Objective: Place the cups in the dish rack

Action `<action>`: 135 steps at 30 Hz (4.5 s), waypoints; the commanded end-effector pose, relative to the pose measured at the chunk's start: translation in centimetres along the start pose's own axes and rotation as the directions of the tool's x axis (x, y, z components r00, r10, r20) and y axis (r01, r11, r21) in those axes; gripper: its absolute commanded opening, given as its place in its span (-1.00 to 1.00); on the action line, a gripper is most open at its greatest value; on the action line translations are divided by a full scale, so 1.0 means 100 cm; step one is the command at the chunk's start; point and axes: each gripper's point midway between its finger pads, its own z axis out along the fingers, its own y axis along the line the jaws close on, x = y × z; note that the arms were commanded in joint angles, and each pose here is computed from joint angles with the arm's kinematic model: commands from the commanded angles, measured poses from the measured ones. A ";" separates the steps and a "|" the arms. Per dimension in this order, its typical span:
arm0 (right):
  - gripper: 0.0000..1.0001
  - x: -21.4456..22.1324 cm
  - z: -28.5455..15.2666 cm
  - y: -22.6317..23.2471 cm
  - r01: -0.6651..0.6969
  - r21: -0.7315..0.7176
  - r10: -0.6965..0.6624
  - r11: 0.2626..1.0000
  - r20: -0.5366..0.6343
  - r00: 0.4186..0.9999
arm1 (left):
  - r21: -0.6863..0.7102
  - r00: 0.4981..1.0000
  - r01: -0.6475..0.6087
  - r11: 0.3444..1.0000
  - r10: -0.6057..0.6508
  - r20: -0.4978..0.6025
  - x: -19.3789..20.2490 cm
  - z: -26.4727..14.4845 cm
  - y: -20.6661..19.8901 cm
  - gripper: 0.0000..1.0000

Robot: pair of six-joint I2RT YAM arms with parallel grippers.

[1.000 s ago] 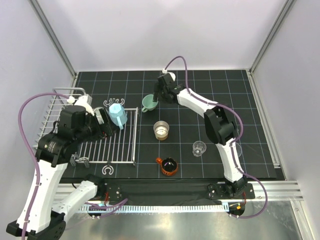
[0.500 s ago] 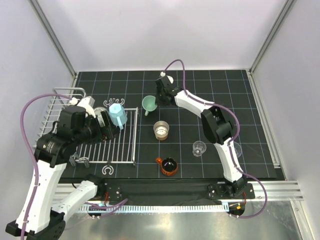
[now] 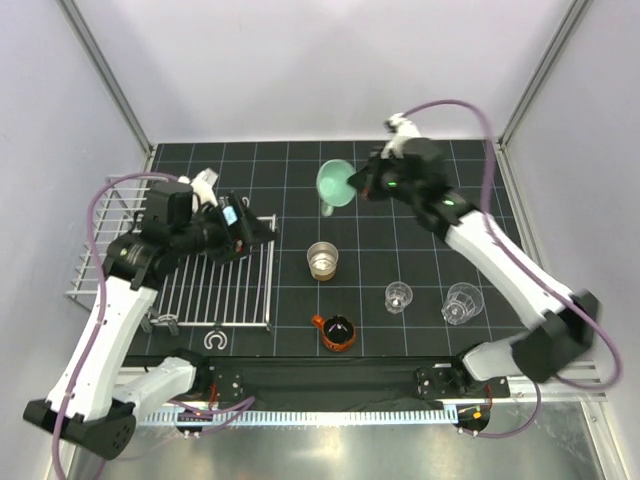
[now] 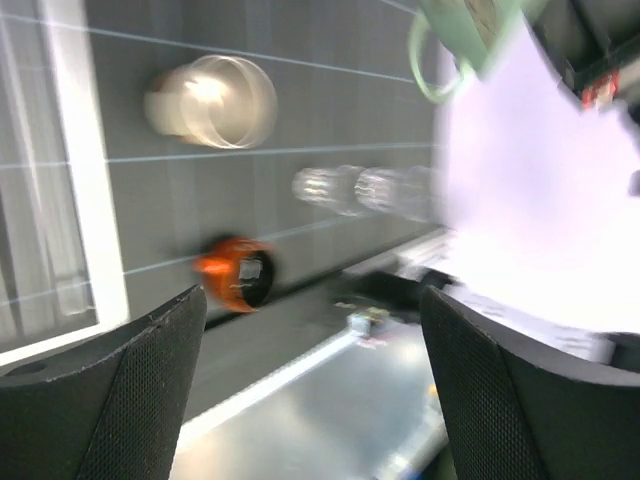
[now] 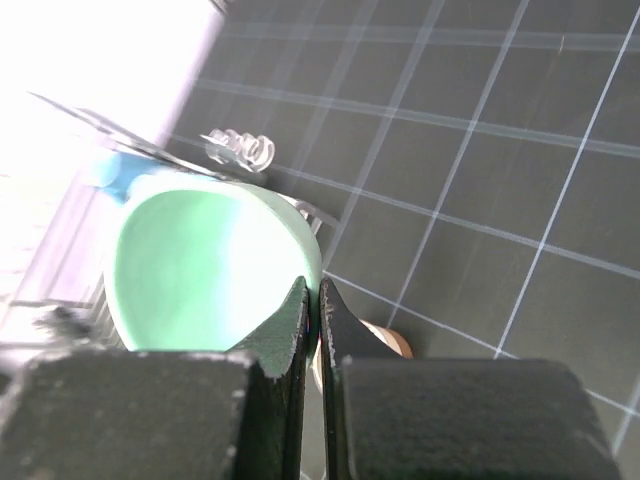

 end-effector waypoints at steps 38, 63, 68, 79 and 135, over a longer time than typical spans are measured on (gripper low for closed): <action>-0.92 -0.085 -0.190 0.095 -0.122 -0.628 0.355 0.768 0.260 0.898 | 0.856 0.979 0.098 0.508 0.107 -0.176 0.001 -0.014 -0.228 0.47; -0.92 -0.061 -0.182 0.099 -0.116 -0.616 0.321 0.779 0.233 0.918 | 0.853 0.971 0.191 0.486 0.037 -0.238 -0.006 -0.008 -0.240 -0.99; -0.15 -0.047 -0.174 0.082 -0.126 -0.514 0.274 0.849 0.223 0.936 | 0.803 0.980 0.130 0.582 0.046 -0.191 -0.003 0.005 -0.227 -0.99; 0.61 0.043 -0.170 -0.060 -0.194 0.247 0.184 0.949 0.064 0.981 | 0.186 0.988 -0.105 0.977 0.124 -0.090 0.018 0.058 -0.079 -1.00; 0.47 0.077 -0.126 -0.049 -0.257 0.189 0.281 0.948 -0.112 0.953 | -0.917 0.949 0.233 0.323 0.130 0.287 -0.026 0.017 0.258 -0.99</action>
